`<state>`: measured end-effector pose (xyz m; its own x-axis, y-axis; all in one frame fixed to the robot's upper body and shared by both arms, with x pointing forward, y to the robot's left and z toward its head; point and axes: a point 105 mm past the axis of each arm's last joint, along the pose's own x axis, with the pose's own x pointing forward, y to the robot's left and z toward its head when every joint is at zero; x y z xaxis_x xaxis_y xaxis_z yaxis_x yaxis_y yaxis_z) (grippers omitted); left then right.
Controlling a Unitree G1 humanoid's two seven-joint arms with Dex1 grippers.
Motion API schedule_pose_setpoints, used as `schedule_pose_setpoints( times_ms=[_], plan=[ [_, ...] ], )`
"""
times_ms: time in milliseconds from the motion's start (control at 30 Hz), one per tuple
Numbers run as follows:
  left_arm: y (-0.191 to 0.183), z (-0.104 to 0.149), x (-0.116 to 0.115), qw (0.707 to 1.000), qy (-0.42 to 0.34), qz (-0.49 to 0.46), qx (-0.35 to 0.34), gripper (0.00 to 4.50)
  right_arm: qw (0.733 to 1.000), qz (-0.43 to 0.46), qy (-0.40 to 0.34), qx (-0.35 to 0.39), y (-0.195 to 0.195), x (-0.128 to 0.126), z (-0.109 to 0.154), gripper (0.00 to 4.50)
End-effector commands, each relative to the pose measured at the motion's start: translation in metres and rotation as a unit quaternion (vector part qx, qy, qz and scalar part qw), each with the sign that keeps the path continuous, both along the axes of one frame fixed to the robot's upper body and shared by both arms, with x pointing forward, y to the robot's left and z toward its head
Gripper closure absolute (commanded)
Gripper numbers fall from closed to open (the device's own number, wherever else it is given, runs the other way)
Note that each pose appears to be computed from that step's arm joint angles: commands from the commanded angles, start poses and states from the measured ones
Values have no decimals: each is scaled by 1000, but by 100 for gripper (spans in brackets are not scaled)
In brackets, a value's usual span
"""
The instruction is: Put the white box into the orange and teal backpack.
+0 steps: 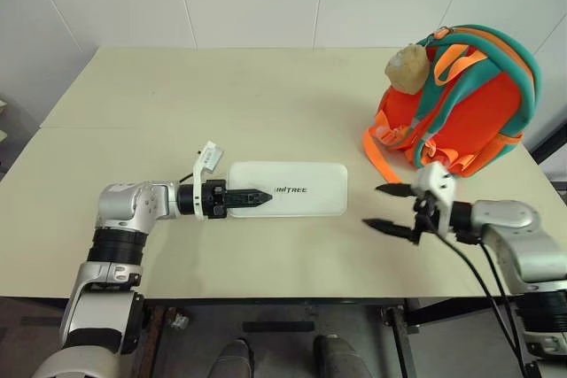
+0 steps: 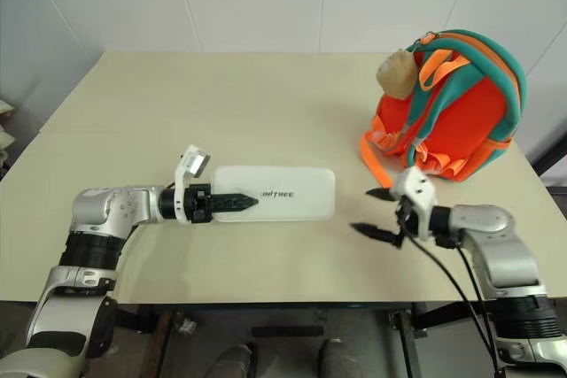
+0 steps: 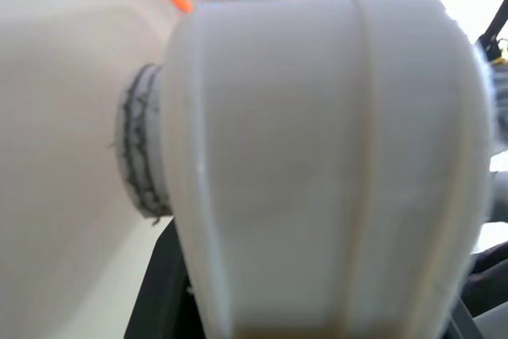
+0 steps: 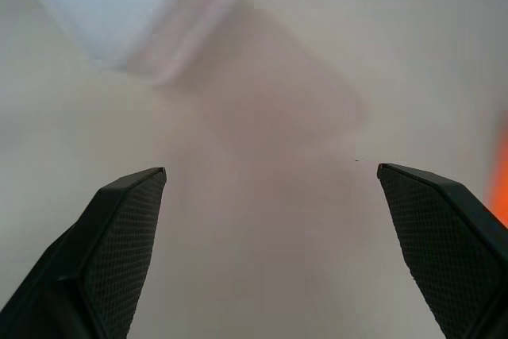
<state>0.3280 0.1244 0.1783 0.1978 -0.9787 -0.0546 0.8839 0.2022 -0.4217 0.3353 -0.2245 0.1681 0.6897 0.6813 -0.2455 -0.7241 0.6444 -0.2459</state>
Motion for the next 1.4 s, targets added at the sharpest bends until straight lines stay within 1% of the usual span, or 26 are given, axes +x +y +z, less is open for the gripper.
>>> schedule_pose_setpoints(
  times_ms=[33,67,100,233,467,533,600,700,800,933,967,1067,1167,1200,1233,1333,1400],
  plan=[
    [7,29,-5,984,-171,13,37,318,992,-107,-72,3,-44,16,39,0],
    [7,30,-8,977,-207,10,52,318,988,-133,-82,2,-54,21,46,0],
    [8,31,-10,973,-223,14,56,318,983,-157,-91,3,-62,27,51,0],
    [12,30,-15,968,-245,29,56,318,973,-203,-110,8,-73,43,62,0],
    [20,24,-19,964,-249,56,67,318,974,-194,-112,36,-46,79,63,0],
    [23,25,-21,963,-251,65,69,318,972,-192,-114,76,-32,95,71,0],
    [26,25,-22,962,-253,75,71,318,970,-187,-115,99,-21,105,77,0],
    [34,26,-23,960,-254,95,76,318,972,-173,-118,109,-5,116,81,0],
    [42,25,-24,958,-252,112,81,318,973,-160,-126,112,5,121,83,59],
    [50,24,-24,954,-253,135,81,318,975,-141,-128,115,17,123,81,190],
    [52,25,-25,954,-253,139,81,318,976,-130,-128,119,21,122,81,234],
    [58,25,-25,952,-254,155,78,318,980,-52,-136,135,42,114,84,335],
    [63,27,-26,950,-254,164,74,318,978,23,-141,149,61,103,89,434],
    [65,28,-26,950,-253,169,72,318,976,56,-139,156,69,97,92,448],
    [68,29,-26,950,-251,174,70,318,974,85,-137,161,77,91,94,448],
    [72,29,-25,949,-248,183,68,318,969,130,-128,167,89,80,97,448],
    [81,27,-24,948,-240,194,73,318,957,210,-109,167,112,51,101,448]
  ],
)
